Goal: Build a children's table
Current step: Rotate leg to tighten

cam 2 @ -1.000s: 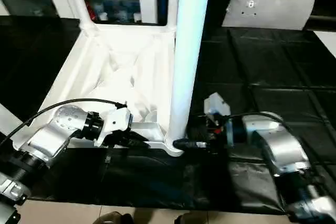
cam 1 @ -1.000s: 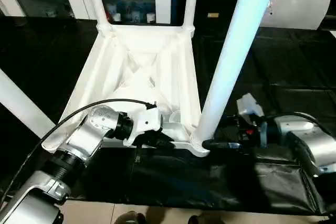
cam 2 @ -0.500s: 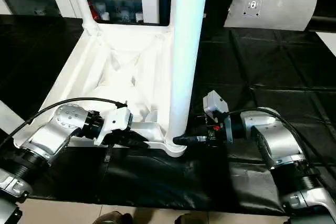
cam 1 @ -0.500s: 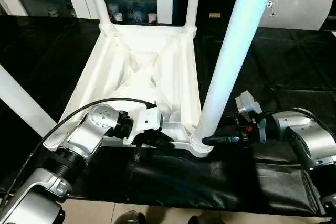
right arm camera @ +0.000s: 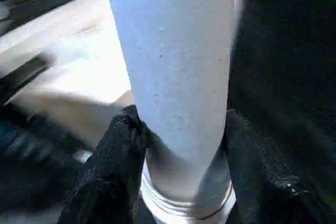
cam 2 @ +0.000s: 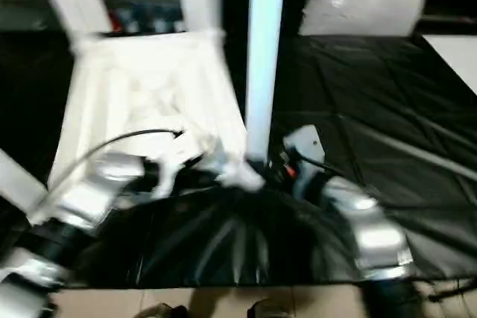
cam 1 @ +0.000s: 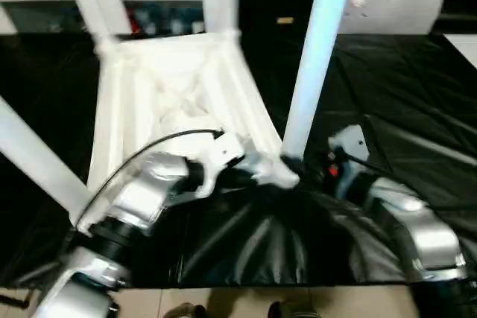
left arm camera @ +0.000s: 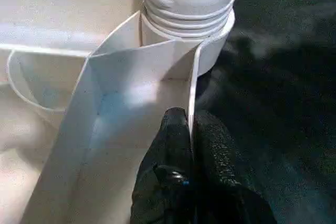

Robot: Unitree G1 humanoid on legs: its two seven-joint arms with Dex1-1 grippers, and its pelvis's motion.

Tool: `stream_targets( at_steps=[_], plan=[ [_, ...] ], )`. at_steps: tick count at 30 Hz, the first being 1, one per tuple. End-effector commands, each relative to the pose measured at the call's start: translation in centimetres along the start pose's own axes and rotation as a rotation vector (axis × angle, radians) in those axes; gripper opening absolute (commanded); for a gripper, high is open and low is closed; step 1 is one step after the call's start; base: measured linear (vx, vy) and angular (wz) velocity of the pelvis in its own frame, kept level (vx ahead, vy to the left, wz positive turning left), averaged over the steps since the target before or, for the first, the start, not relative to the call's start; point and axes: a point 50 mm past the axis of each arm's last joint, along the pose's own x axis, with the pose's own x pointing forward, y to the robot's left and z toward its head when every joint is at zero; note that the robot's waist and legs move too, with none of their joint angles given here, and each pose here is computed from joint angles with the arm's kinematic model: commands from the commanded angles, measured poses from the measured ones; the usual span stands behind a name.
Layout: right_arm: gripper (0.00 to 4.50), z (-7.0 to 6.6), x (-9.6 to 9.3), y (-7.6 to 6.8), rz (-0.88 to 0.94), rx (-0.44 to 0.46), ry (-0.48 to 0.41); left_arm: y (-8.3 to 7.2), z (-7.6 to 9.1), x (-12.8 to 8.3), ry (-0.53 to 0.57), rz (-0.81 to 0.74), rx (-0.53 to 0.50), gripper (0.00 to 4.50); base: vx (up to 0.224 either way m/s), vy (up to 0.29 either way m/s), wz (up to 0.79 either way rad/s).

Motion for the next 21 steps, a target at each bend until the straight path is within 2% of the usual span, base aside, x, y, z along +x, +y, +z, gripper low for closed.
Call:
stream_targets(
  at_steps=[1,4,5,7,9,11,13,14,16,17,20,21],
  plan=[
    [1.91,-2.1,1.8,4.0,0.032,0.074,0.101,-1.7,2.9,2.4,-0.128,0.019,0.019,0.0,0.0,0.0,0.0],
    [1.91,-1.5,2.8,4.9,-0.039,0.134,0.047,-2.4,2.8,3.3,-0.106,0.028,0.046,0.0,0.0,0.0,0.0],
    [2.61,-1.3,2.7,5.0,-0.038,0.129,0.04,-2.5,2.7,3.3,-0.093,0.028,0.054,0.0,0.0,0.0,0.0],
    [2.61,-1.3,2.5,4.9,-0.038,0.124,0.037,-2.4,2.4,3.1,-0.081,0.031,0.062,0.0,0.0,0.0,0.0],
    [2.86,-1.4,1.7,3.9,-0.064,0.122,0.045,-2.3,1.9,2.7,-0.055,0.032,0.088,0.0,0.0,0.0,0.0],
    [3.07,-1.2,0.5,2.8,-0.002,0.074,0.021,-1.9,1.5,2.0,-0.056,0.01,0.117,0.0,0.0,0.0,0.0],
    [3.13,-1.0,-0.1,2.4,0.039,0.056,0.007,-1.7,1.2,1.7,-0.047,0.002,0.123,0.0,0.0,0.0,0.0],
    [3.41,-0.9,-0.3,2.2,0.061,0.046,0.004,-1.6,1.1,1.5,-0.042,0.0,0.132,0.0,0.0,0.0,0.0],
    [3.5,-0.8,-1.3,0.7,0.105,-0.006,0.008,-1.1,0.6,0.8,-0.025,-0.017,0.143,0.0,0.0,0.0,0.0],
    [3.56,-0.4,-2.4,-0.9,0.153,-0.07,0.016,-0.7,0.1,-0.1,-0.024,-0.05,0.162,0.0,0.0,0.0,0.0],
    [3.69,0.0,-2.8,-1.5,0.198,-0.105,0.016,-0.6,-0.1,-0.6,-0.02,-0.079,0.176,0.0,0.0,0.0,0.0],
    [3.69,0.2,-3.2,-2.0,0.251,-0.145,0.021,-0.6,-0.4,-1.0,-0.014,-0.117,0.191,0.0,0.0,0.0,0.0]
  ],
)
